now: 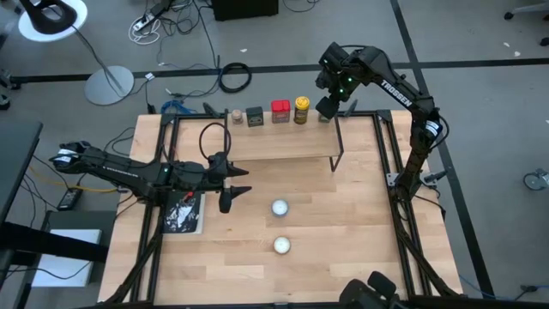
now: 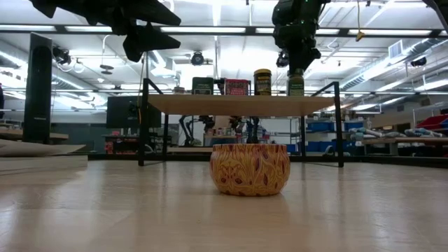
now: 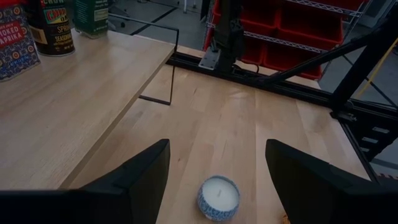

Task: Shelf spices
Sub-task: Put the green seasoning bottle on the shelf, then return to Home Position

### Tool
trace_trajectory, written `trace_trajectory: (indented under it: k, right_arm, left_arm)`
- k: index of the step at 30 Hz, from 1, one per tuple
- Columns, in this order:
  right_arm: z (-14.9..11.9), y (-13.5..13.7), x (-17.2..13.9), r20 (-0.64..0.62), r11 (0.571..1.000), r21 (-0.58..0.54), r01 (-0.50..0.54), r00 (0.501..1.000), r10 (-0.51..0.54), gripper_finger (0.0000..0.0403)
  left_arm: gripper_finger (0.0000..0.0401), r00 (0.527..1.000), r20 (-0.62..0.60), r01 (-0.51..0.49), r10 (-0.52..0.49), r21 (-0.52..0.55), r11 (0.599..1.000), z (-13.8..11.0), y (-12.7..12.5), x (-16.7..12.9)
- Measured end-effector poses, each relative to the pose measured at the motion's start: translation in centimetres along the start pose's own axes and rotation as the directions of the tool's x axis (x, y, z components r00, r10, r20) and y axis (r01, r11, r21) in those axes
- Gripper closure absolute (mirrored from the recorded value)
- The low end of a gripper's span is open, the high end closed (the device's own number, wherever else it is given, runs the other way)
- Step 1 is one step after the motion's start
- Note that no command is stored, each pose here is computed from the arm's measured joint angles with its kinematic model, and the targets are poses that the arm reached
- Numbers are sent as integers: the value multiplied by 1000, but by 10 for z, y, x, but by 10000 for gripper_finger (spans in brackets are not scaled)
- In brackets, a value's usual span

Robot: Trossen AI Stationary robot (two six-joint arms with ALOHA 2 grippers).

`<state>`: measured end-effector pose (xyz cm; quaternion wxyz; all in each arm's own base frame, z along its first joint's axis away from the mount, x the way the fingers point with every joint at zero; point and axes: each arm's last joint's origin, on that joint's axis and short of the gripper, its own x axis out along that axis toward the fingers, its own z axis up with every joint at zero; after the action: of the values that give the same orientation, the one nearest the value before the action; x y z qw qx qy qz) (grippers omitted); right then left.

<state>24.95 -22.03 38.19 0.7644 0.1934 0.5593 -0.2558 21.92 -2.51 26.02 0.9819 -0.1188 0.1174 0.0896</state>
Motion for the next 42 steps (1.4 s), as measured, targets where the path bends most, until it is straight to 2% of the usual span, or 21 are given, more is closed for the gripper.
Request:
trace_trajectory:
  k: [6, 14, 25, 37, 42]
  right_arm:
    - [1, 3, 1, 1, 1000, -26, -1, 1000, 1, 197]
    - [2, 12, 4, -3, 997, -78, 5, 1000, -5, 163]
    - [5, 14, 3, 30, 995, -91, 29, 999, -26, 159]
    - [-5, 16, -30, 171, 994, -103, 46, 985, -28, 158]
    - [-15, 26, -63, 339, 989, -137, 57, 941, -8, 159]
  left_arm:
    - [132, 1000, -2, -1, 1, 1, 1000, 0, 0, 0]
    - [132, 1000, -3, -1, 1, 1, 1000, 0, 0, 0]
    - [132, 1000, -4, -1, 1, 3, 1000, 0, 0, 0]
    - [132, 1000, -5, -2, 2, 5, 1000, -1, 0, 0]
    - [132, 1000, -10, -3, 3, 9, 1000, -1, 0, 0]
